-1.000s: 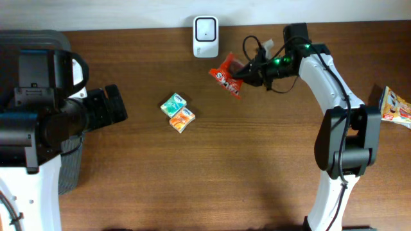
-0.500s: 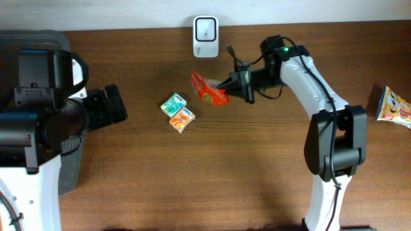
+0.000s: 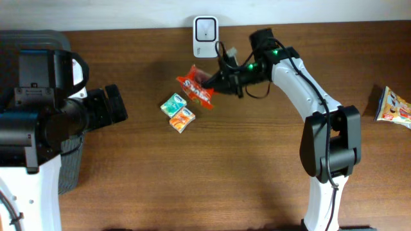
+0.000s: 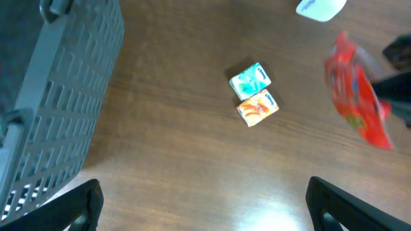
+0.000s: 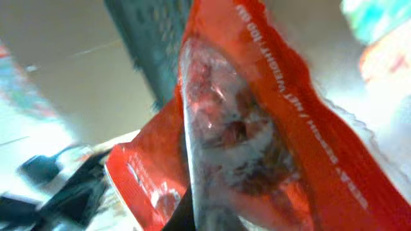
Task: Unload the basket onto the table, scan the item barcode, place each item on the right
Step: 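Hold the red bag up toward the scanner with the right gripper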
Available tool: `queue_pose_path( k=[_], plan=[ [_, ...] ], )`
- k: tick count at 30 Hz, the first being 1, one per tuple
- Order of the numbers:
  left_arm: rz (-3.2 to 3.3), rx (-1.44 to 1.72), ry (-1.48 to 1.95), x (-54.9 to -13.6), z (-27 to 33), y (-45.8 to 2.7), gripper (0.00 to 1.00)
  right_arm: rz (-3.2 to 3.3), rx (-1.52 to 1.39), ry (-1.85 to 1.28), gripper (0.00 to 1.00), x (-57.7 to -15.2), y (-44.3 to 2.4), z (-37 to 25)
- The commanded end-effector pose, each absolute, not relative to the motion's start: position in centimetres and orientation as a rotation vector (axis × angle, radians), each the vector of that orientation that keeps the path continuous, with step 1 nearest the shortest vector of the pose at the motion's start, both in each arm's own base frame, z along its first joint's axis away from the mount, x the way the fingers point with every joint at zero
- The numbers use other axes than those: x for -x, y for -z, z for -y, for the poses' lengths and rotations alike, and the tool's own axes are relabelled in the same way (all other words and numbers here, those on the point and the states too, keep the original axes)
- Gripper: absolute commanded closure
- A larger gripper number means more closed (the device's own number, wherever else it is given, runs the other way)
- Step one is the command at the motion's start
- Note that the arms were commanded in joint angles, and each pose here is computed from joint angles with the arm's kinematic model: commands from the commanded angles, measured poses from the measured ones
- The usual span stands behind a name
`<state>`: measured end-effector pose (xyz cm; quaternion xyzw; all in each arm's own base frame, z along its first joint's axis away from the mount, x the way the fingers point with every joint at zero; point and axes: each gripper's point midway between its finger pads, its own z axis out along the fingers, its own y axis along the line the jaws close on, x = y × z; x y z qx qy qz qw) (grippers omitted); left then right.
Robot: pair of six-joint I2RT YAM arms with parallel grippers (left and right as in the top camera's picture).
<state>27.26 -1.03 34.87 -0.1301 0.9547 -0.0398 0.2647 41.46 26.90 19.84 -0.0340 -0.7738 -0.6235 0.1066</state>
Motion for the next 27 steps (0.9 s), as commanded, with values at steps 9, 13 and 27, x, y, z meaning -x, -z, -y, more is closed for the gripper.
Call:
queue_pose_path(
  k=[9,13,27],
  plan=[
    [-2.570,0.354,0.112,-27.3,1.0,-35.1,0.01,3.172,0.439,1.875,0.96,-56.5,-20.6,-23.5],
    [-2.570,0.354,0.112,-27.3,1.0,-35.1,0.01,3.195,0.464,1.972,0.96,-58.7,-19.7,-23.8],
    [-2.570,0.354,0.112,-27.3,1.0,-35.1,0.01,3.112,0.199,2.150,0.96,-59.8,-16.4,-26.7]
  ],
)
